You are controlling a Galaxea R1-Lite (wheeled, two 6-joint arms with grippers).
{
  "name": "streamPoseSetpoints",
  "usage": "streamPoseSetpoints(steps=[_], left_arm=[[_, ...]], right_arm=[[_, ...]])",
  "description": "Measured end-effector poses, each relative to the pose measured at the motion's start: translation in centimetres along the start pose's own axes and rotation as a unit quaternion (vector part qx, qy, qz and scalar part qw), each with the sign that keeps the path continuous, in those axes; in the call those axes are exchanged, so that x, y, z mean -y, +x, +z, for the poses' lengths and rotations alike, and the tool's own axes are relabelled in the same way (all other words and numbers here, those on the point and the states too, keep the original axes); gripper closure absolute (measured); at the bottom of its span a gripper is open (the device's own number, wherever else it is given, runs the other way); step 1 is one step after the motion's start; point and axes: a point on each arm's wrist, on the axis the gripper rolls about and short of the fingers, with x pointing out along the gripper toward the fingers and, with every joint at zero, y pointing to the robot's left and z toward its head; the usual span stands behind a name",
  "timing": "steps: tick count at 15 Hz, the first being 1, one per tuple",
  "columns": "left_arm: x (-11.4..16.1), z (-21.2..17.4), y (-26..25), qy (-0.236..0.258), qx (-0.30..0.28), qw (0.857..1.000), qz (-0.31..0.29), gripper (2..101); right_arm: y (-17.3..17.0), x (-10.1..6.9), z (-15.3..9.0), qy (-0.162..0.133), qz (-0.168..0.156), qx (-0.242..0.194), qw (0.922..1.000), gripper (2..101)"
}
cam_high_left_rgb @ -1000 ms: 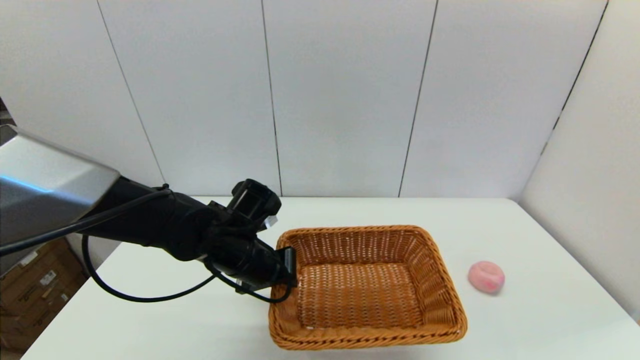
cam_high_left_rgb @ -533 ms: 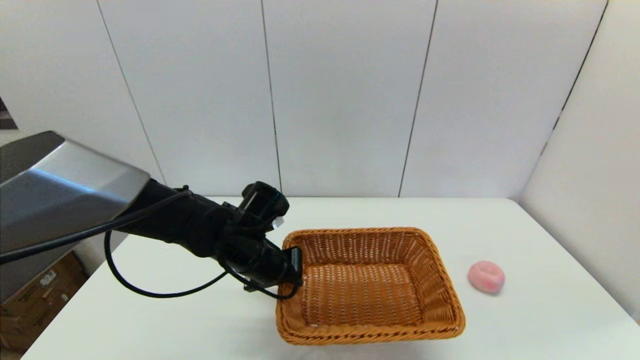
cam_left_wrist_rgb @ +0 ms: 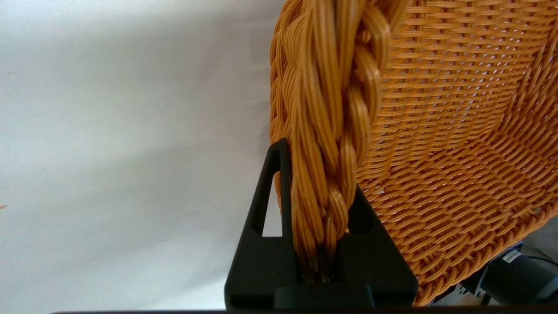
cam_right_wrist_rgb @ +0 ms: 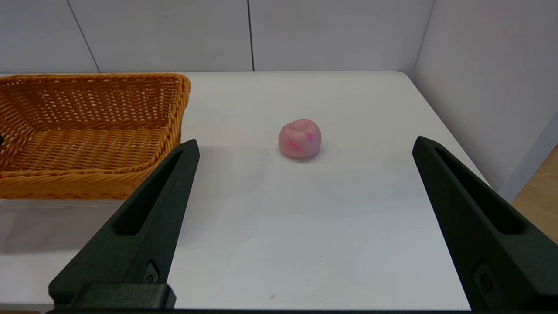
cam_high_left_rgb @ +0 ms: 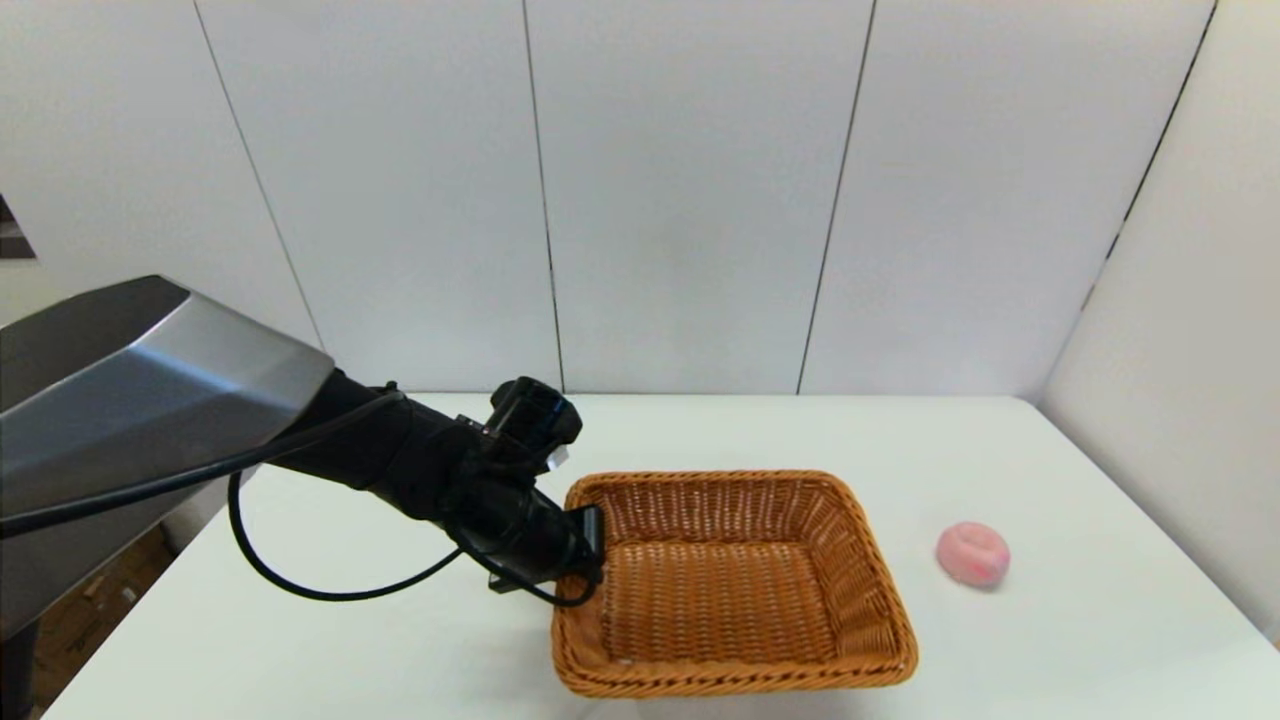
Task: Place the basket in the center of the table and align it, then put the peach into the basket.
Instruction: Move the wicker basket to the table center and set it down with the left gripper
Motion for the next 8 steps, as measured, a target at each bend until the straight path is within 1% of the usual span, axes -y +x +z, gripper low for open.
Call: streamPoseSetpoints(steps=[5,6,8], left_arm=[[-0.21,-0.06,0.47,-0.004,-0.005,1.000,0.004,89.3],[-0.27,-0.07,0.61,-0.005,-0.007,1.000,0.006,84.9],[-0.37,-0.03,0.77,-0.005,-0.008,1.000,0.007,67.6]], right_arm=[[0.00,0.00,0.00,0.000,0.000,0.000,1.0000,5.2],[0.00,0.00,0.00,0.000,0.000,0.000,1.0000,5.2],[0.00,0.00,0.00,0.000,0.000,0.000,1.0000,5.2]])
